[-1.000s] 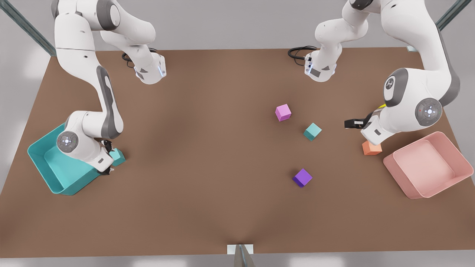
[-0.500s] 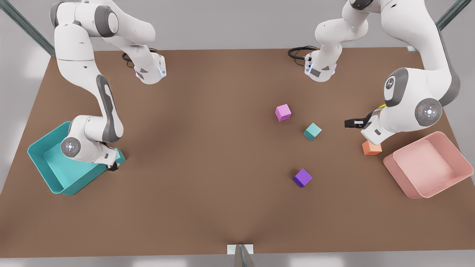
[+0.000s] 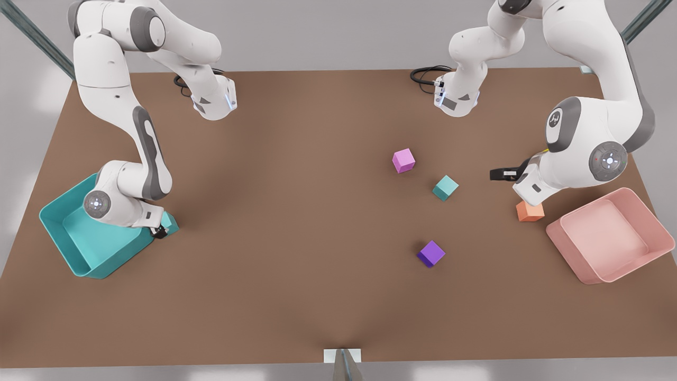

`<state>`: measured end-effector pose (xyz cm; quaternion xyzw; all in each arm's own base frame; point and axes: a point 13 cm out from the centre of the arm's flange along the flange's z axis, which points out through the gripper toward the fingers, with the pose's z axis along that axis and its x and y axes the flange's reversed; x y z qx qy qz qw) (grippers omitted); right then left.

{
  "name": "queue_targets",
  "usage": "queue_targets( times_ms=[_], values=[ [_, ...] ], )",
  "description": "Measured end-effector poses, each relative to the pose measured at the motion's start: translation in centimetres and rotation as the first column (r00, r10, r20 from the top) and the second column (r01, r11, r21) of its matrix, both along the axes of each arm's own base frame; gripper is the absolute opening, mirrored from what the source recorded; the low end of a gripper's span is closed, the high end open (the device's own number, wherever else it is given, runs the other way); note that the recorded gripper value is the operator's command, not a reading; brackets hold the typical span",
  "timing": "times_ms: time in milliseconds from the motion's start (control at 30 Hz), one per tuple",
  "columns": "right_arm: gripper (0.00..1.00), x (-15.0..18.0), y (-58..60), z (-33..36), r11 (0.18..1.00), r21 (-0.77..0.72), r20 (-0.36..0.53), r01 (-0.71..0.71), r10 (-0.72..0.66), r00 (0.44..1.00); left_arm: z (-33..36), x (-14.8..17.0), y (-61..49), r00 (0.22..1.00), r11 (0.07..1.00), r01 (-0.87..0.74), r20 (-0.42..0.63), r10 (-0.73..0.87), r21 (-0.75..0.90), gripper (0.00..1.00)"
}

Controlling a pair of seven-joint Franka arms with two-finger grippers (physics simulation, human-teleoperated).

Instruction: Stack the two blue cubes on top of each other

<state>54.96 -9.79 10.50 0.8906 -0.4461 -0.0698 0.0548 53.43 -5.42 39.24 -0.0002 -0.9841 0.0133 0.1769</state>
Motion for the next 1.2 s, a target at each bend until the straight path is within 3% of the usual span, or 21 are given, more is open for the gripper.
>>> queue_targets(
  times_ms=[700, 1200],
  values=[
    [1.00, -2.5, -2.0, -3.8, 1.000, 0.021, -0.012, 0.015, -0.014, 1.000, 0.0, 0.0, -0.1, 1.000, 1.000, -0.003, -0.002, 0.003, 0.001, 1.00],
    [1.00, -2.3, -2.5, -5.8, 0.999, 0.026, -0.004, 0.023, -0.023, 1.000, 0.0, 0.0, 0.0, 1.000, 1.000, -0.006, -0.002, 0.006, 0.001, 1.00]
  ],
)
